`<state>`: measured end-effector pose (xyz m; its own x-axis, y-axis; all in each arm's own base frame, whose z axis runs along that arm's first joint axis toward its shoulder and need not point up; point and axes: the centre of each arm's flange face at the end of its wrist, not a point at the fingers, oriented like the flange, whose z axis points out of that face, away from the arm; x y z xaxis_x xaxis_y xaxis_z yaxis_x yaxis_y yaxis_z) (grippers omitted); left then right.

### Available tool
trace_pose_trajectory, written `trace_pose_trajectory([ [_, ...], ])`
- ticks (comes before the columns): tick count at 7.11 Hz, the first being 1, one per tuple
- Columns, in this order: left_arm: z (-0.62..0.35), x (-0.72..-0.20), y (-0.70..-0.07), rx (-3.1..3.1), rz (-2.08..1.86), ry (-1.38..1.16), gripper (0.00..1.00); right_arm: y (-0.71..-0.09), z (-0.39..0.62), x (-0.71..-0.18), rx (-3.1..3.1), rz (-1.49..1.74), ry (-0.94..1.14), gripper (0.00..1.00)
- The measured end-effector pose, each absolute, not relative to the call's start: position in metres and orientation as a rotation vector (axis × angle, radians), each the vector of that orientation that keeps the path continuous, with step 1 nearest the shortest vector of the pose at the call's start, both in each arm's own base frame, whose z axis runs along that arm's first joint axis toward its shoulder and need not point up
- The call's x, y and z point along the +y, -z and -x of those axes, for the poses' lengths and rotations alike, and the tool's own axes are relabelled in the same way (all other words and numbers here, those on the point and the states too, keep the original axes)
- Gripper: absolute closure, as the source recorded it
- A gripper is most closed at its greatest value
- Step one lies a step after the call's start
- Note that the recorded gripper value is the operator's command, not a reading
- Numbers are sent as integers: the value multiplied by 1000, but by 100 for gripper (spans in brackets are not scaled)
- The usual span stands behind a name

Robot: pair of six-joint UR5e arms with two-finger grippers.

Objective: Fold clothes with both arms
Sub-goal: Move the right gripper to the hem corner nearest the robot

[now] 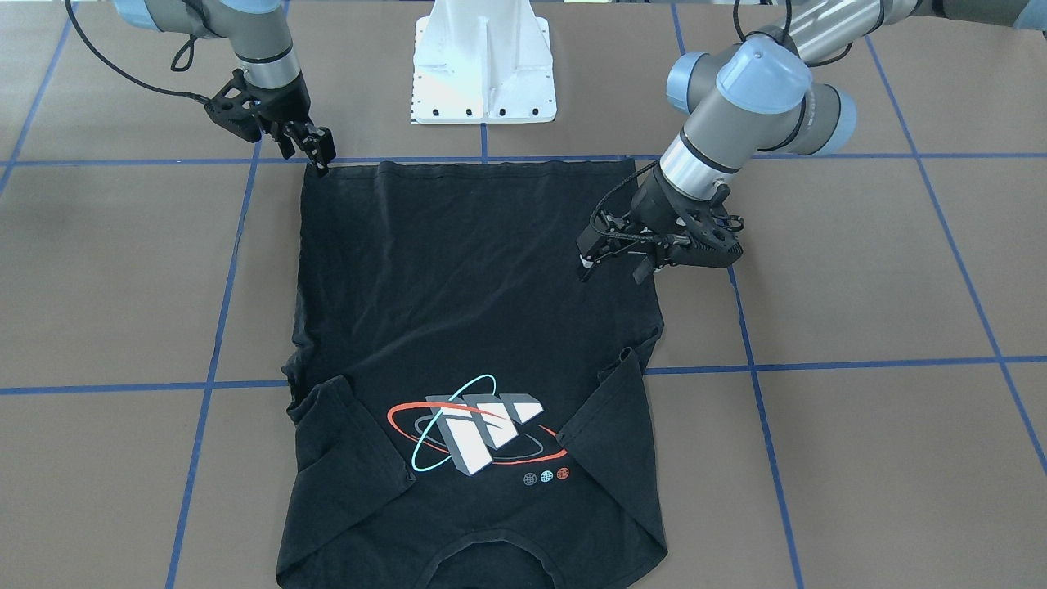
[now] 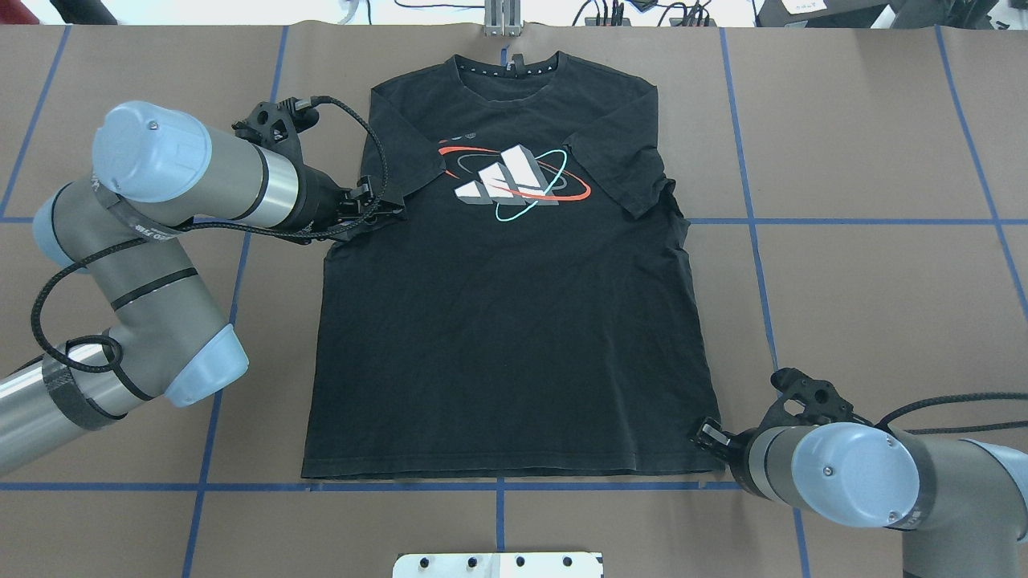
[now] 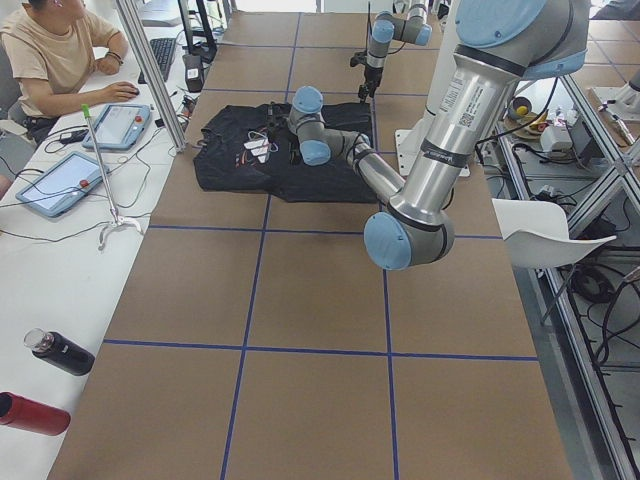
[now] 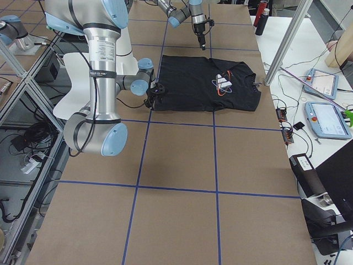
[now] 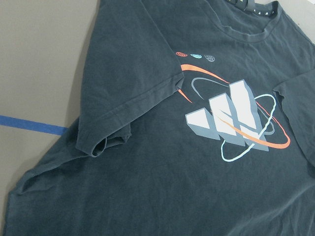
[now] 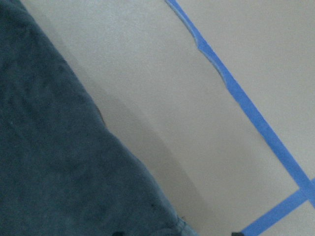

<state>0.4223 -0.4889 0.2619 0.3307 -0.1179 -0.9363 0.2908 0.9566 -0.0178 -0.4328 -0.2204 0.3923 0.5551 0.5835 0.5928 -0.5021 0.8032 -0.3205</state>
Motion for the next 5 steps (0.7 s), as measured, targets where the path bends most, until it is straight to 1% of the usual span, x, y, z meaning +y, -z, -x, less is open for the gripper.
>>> trace_pose_trajectory([
  [5,-423,-489,-264,1203,-161,270,1,-402,438,-203,-727,93,-658,22],
])
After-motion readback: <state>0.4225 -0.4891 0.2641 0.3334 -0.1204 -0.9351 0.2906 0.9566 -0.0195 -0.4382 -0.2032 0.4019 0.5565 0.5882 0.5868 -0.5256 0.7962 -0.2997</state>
